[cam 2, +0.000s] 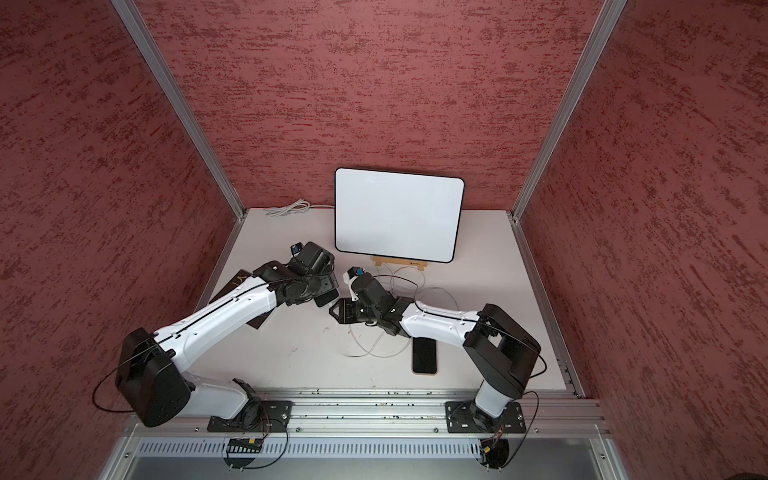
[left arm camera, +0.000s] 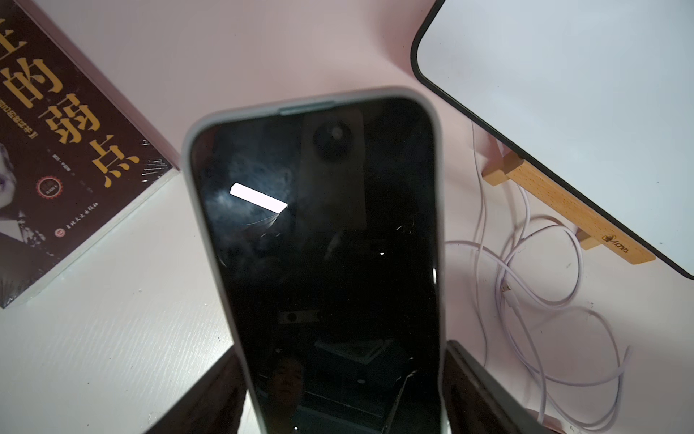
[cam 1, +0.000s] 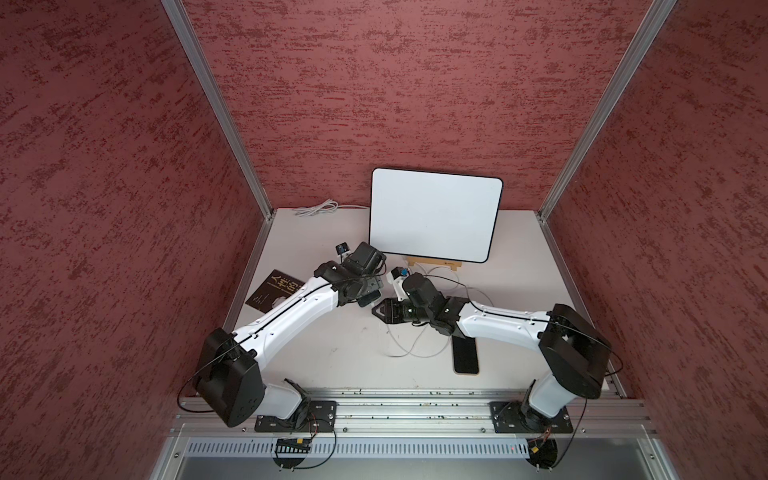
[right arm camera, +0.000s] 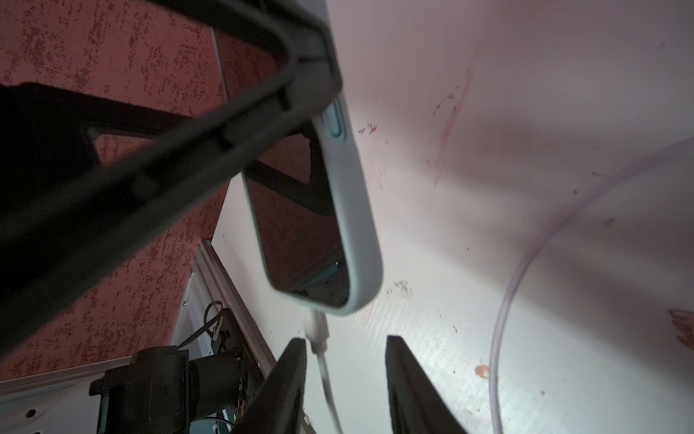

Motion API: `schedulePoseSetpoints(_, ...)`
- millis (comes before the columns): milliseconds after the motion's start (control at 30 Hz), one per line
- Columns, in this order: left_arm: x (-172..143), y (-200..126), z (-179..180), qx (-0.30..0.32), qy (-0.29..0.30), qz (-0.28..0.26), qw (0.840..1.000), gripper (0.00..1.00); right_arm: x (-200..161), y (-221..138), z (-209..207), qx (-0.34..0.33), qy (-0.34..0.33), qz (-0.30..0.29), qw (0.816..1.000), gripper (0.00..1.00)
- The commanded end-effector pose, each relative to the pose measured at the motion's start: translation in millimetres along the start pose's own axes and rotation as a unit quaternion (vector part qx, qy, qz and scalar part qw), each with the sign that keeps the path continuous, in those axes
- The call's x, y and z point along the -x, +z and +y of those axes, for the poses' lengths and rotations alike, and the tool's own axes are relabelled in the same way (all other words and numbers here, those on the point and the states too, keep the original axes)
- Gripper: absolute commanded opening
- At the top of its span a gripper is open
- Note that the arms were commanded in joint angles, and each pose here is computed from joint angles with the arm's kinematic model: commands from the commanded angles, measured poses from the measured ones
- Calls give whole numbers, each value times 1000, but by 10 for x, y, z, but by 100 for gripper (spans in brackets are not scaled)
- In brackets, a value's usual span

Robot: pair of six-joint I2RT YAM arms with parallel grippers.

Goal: Unplug the charging cable from the phone
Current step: Remove the charging cable from the phone.

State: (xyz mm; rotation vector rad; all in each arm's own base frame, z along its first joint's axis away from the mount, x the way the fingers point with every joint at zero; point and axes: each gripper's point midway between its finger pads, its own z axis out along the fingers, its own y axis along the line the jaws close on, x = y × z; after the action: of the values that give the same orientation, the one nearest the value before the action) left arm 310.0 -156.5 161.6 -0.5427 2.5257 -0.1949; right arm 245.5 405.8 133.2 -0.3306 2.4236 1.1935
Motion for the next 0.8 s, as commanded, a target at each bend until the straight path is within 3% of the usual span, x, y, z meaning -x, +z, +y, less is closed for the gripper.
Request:
schedulePoseSetpoints(0, 115, -88, -57, -22, -8, -22, 999, 62, 68, 42, 184, 28, -8, -3, 1000, 31)
schedulePoseSetpoints(300, 107, -89, -49, -23, -6, -22, 999, 61, 60, 52, 157, 21, -8, 0, 1000, 8)
schedulePoseSetpoints(767, 112, -86, -56, -32, -5, -20, 999, 56, 54, 33, 132, 13, -12, 0, 1000, 0)
